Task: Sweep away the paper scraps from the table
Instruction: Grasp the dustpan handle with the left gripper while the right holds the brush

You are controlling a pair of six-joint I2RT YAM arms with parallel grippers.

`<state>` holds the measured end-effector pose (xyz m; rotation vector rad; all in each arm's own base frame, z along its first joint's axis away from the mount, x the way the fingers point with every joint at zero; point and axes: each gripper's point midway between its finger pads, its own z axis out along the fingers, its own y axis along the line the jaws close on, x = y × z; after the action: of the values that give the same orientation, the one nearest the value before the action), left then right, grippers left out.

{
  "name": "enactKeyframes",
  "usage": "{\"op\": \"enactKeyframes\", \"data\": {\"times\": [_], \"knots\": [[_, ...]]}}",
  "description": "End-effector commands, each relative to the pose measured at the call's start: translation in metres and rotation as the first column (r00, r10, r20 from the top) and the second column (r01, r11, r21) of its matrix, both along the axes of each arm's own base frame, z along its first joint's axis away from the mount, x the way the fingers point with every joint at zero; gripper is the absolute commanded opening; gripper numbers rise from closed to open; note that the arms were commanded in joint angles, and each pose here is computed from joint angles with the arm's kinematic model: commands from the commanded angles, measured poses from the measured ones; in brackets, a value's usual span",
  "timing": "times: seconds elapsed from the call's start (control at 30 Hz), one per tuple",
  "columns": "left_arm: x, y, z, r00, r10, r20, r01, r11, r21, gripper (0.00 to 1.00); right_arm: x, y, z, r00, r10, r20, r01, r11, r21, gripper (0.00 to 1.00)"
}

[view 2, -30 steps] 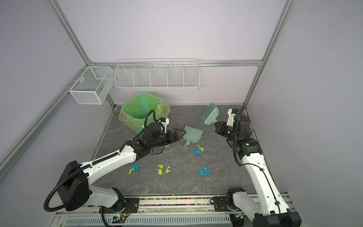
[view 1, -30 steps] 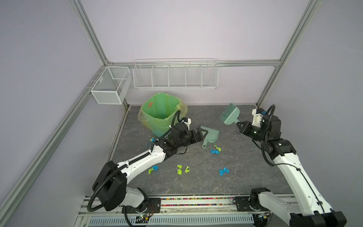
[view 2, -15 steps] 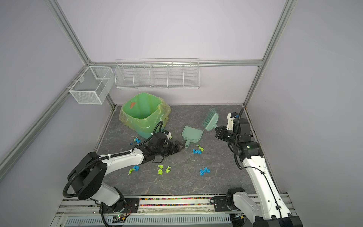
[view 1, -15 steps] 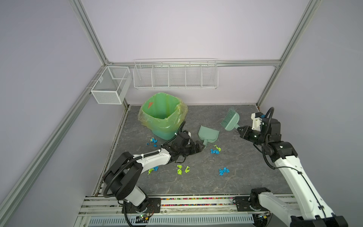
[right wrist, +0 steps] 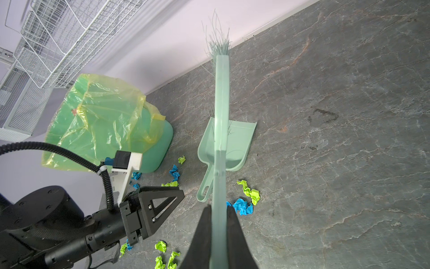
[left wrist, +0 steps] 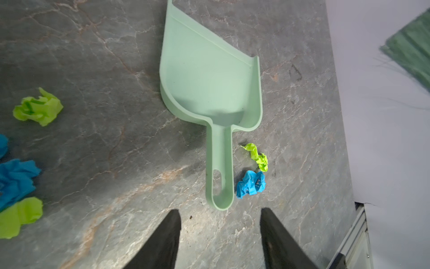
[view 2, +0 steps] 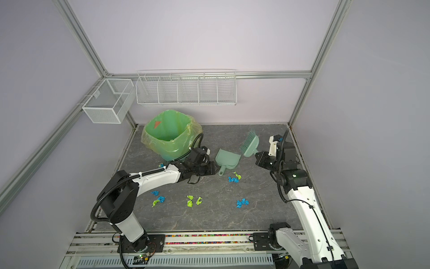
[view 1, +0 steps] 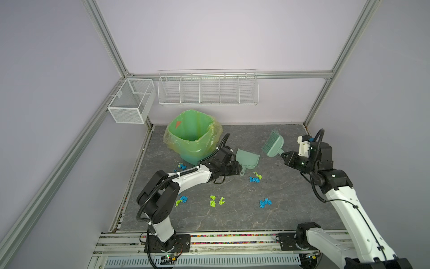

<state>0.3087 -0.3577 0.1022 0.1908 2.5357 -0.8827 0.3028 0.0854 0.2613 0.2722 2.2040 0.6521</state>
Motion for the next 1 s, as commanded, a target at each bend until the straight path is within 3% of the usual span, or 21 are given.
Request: {"op": "enactKeyframes", "data": {"times": [0.0,0.3,0.73,0.97], "knots": [[0.002,0.001,-0.013,1.0,-0.028,-0.003,0.028,0.997,0.072,0.46,-0.001,-0.003,0.003,0.999,-0.003,0.032,0.004,1.0,-0.01,0.06],[0.008,-0.008,-0.016,0.999,-0.048,0.012,0.047,0.993,0.106,0.4,-0.002,-0.003,0.002,1.0,-0.005,0.027,0.005,1.0,-0.016,0.07],[0.006,-0.01,-0.031,0.997,-0.063,0.053,0.05,0.974,0.222,0.38,-0.005,-0.003,0.002,0.999,0.0,0.033,0.0,1.0,-0.008,0.07],[0.009,-0.014,-0.032,0.996,-0.066,0.056,0.051,0.972,0.228,0.35,-0.007,-0.003,0.004,0.999,0.0,0.039,0.001,1.0,-0.006,0.06]]}}
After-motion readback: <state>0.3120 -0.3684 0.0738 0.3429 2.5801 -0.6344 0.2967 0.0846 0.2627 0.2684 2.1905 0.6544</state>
